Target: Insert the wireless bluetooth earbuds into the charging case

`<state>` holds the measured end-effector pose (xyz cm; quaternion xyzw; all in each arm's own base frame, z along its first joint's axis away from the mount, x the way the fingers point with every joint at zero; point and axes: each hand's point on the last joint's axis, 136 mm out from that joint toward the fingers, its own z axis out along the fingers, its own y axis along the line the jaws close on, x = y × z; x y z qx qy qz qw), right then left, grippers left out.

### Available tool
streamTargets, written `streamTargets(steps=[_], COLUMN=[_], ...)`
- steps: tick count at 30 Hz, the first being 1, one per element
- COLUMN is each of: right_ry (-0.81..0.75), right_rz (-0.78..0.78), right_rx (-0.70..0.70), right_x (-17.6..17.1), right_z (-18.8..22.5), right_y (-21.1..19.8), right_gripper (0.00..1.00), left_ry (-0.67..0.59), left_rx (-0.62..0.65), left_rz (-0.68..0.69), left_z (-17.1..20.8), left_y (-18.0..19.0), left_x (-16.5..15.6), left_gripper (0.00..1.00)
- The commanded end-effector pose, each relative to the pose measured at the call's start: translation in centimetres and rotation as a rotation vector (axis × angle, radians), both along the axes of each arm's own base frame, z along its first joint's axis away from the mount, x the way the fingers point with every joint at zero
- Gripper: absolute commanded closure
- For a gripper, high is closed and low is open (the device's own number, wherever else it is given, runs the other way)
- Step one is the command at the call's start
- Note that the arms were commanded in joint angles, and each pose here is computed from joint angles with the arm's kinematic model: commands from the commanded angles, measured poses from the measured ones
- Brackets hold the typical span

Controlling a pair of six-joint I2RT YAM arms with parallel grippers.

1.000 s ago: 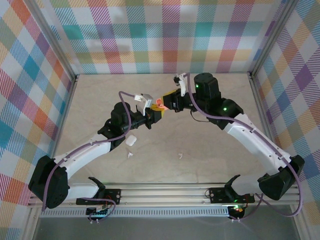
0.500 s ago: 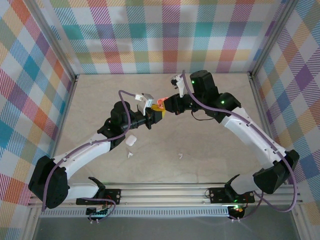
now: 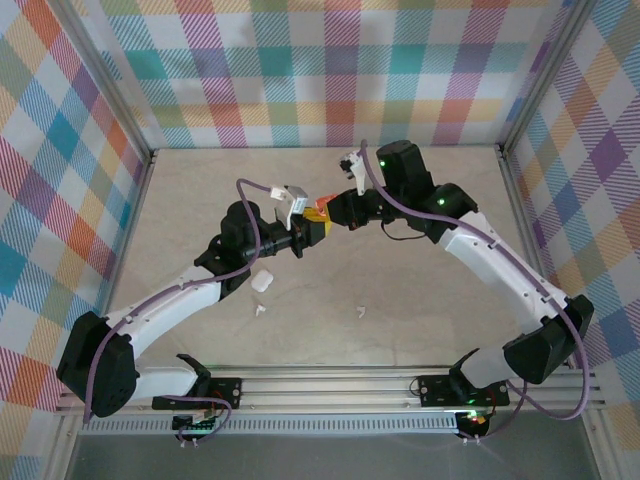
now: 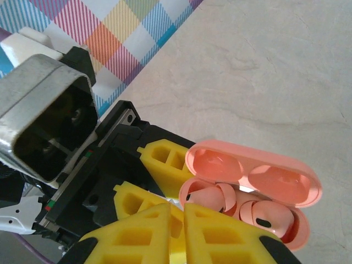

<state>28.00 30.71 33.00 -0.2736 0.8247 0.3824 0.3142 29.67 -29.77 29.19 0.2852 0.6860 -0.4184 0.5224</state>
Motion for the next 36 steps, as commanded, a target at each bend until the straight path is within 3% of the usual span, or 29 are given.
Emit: streamTargets(steps=[1,36], right_ry=[-0.018,0.028], right_rz=[0.016,0.039], right_rx=[0.005,0.007], right_x=[0.3,1.1], right_z=[0.7,-0.4], right_y=[0.2,1.4], right_gripper=[0.85,0.84], left_ry=[-0.046,-0.050], left_rx=[-0.043,-0.013], left_rz=[-0.015,-0.052], left_z=[2.5,1.9], left_y=[0.0,-0.5], left_x=[-0.1,-0.2], left_gripper=[1.00,1.00])
